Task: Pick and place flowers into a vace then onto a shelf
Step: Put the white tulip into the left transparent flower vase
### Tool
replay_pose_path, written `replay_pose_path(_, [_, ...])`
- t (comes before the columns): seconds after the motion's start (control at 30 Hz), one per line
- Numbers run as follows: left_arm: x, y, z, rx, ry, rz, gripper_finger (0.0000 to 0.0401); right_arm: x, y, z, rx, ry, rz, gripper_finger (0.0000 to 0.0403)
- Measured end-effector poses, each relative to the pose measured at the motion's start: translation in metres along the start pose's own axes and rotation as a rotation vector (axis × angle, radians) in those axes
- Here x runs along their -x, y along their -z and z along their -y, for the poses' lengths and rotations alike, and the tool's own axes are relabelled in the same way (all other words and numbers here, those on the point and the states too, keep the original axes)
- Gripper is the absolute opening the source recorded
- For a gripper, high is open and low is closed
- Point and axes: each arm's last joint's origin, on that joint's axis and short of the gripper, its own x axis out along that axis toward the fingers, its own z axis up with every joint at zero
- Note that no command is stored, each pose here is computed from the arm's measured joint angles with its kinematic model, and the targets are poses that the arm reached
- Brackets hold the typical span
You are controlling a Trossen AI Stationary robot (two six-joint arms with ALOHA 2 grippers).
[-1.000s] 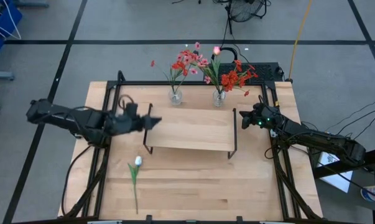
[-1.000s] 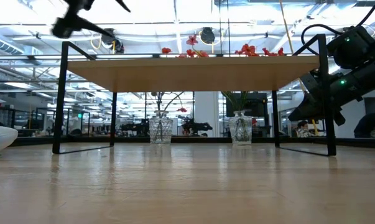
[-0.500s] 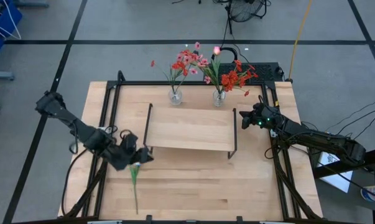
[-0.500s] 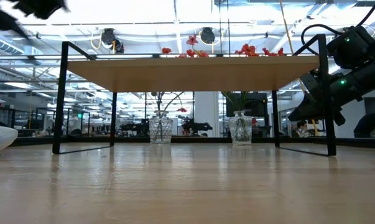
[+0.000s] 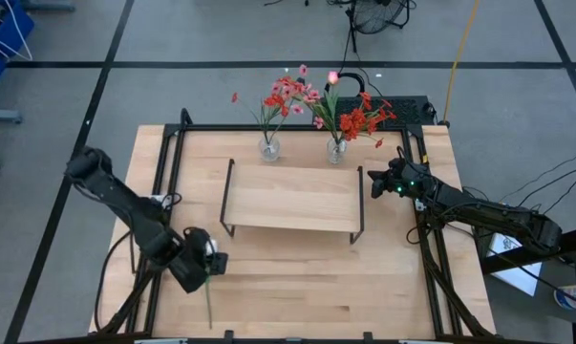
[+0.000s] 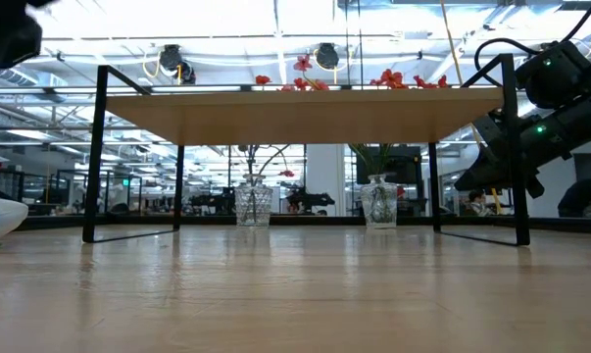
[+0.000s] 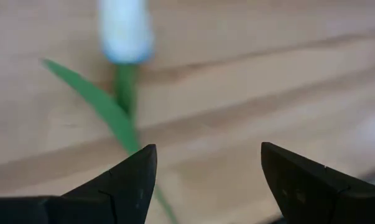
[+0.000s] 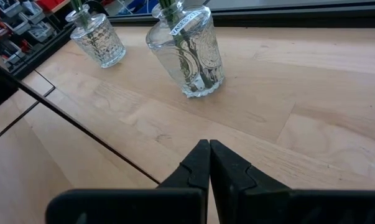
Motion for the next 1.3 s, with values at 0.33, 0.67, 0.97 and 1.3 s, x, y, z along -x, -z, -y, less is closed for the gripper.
replay_pose_path(0.33, [-0.031, 0.003, -0.015, 0.079, -0.076, 0.050, 0.0291, 0.000, 0.000, 0.000, 0.000, 0.000, 0.000, 0.0002])
replay_pose_path(0.67, [-0.056, -0.007, -0.040, 0.134, -0.160, 0.008, 0.0291, 0.000, 0.000, 0.000, -0.030, -0.012, -0.010, 0.0002])
replay_pose_path(0.97, [-0.068, -0.019, -0.044, 0.186, -0.145, -0.007, 0.0178, 0.000, 0.001, 0.000, -0.031, -0.019, -0.023, 0.0002])
replay_pose_path(1.3, [-0.069, -0.018, -0.040, 0.142, -0.106, -0.025, 0.0014, 0.000, 0.001, 0.000, -0.026, -0.019, -0.023, 0.0002])
